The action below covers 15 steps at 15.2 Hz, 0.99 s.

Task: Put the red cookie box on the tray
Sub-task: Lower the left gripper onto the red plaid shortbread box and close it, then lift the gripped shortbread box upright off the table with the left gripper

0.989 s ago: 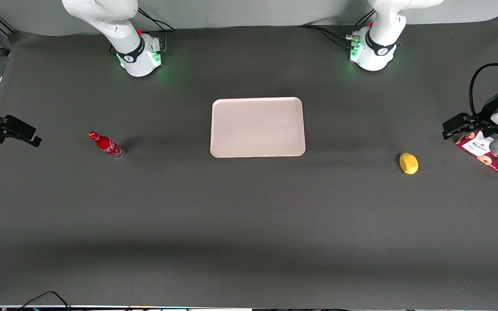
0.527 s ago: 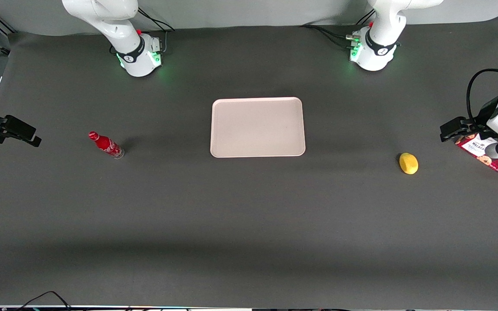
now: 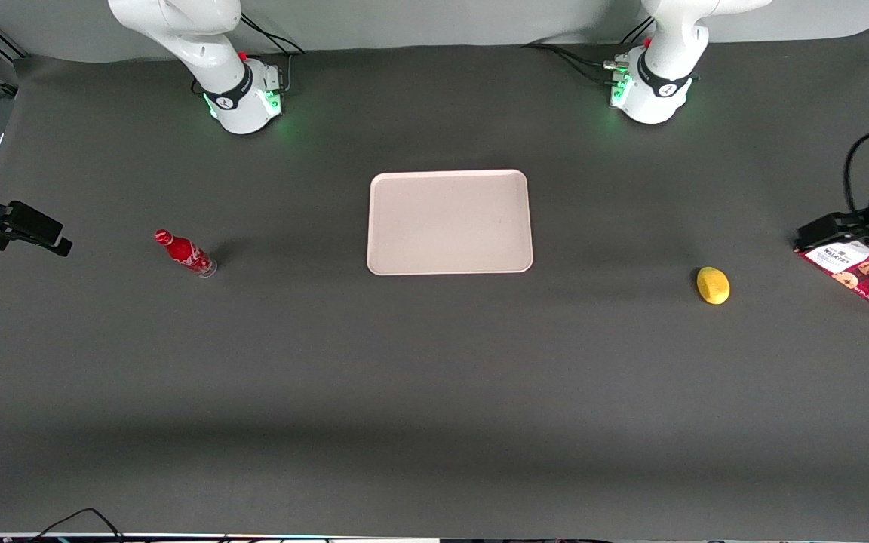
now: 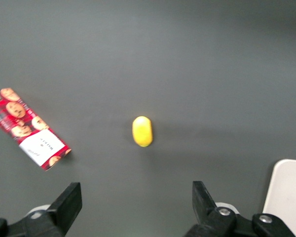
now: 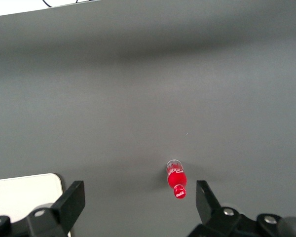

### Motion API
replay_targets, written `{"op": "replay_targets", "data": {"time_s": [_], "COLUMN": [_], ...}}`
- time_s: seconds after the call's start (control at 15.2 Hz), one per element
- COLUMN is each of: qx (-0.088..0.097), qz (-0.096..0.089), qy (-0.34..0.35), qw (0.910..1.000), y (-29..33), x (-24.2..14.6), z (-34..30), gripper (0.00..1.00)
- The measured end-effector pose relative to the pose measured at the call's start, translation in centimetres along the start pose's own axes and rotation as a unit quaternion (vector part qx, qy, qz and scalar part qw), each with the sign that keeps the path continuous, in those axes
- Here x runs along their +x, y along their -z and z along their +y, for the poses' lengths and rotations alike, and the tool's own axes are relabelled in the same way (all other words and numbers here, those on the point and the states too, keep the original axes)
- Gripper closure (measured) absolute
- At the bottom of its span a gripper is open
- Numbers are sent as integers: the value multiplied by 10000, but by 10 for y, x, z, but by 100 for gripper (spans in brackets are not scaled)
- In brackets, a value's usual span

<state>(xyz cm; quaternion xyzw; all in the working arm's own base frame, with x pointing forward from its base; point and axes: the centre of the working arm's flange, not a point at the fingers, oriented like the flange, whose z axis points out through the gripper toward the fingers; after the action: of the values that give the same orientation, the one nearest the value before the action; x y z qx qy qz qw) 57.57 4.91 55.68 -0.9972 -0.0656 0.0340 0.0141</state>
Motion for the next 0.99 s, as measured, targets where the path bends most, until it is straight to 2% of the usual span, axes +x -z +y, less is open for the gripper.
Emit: {"op": "replay_targets", "data": {"time_s": [0.26, 0.53, 0.99], "qx": [-49, -86, 13], "qz": [-102, -159, -246], "qy": [777, 1462, 2259], "qw": [9969, 9891, 9738], "y": [-26, -70, -182], "x": [11, 20, 25], "z": [-93, -182, -304], "gripper": [0, 0, 0]}}
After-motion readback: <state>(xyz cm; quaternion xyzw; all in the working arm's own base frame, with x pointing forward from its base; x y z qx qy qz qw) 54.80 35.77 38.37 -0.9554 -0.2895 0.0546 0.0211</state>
